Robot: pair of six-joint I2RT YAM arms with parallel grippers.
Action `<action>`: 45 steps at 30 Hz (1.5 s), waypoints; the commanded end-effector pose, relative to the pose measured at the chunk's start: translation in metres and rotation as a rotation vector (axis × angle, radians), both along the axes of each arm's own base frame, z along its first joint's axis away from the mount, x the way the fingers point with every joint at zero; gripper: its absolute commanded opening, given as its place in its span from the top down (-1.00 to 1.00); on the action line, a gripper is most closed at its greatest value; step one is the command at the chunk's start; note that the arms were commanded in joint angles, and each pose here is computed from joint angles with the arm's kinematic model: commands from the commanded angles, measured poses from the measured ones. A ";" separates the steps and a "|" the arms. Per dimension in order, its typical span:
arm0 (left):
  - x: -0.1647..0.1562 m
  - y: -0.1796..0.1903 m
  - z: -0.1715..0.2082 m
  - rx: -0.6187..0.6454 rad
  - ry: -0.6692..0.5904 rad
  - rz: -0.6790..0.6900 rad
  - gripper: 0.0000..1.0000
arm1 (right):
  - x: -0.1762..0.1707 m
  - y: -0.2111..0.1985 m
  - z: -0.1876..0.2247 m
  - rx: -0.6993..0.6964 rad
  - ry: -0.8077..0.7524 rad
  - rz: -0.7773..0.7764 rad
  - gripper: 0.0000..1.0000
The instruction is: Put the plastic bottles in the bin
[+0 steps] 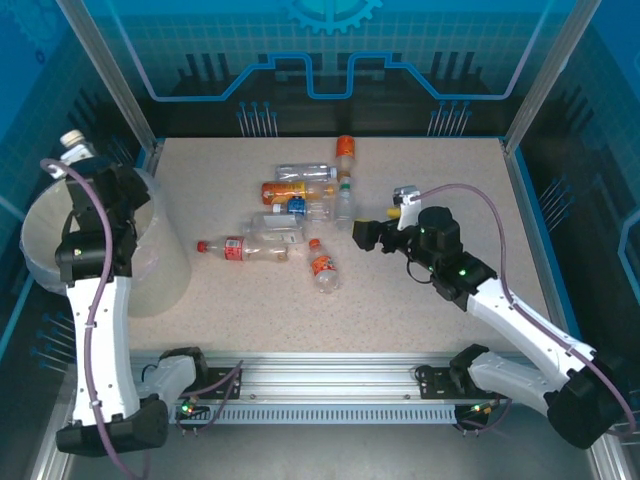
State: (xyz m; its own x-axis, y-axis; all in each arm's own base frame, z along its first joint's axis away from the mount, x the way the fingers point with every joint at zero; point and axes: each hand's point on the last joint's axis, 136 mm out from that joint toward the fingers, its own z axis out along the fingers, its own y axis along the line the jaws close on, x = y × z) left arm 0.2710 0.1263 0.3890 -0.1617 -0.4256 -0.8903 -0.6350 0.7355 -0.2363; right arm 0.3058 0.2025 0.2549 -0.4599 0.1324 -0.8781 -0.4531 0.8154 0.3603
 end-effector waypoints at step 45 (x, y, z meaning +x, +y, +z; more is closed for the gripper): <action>0.014 0.113 -0.125 -0.738 -0.452 0.699 -0.41 | 0.011 0.024 0.022 0.039 0.028 0.042 -1.00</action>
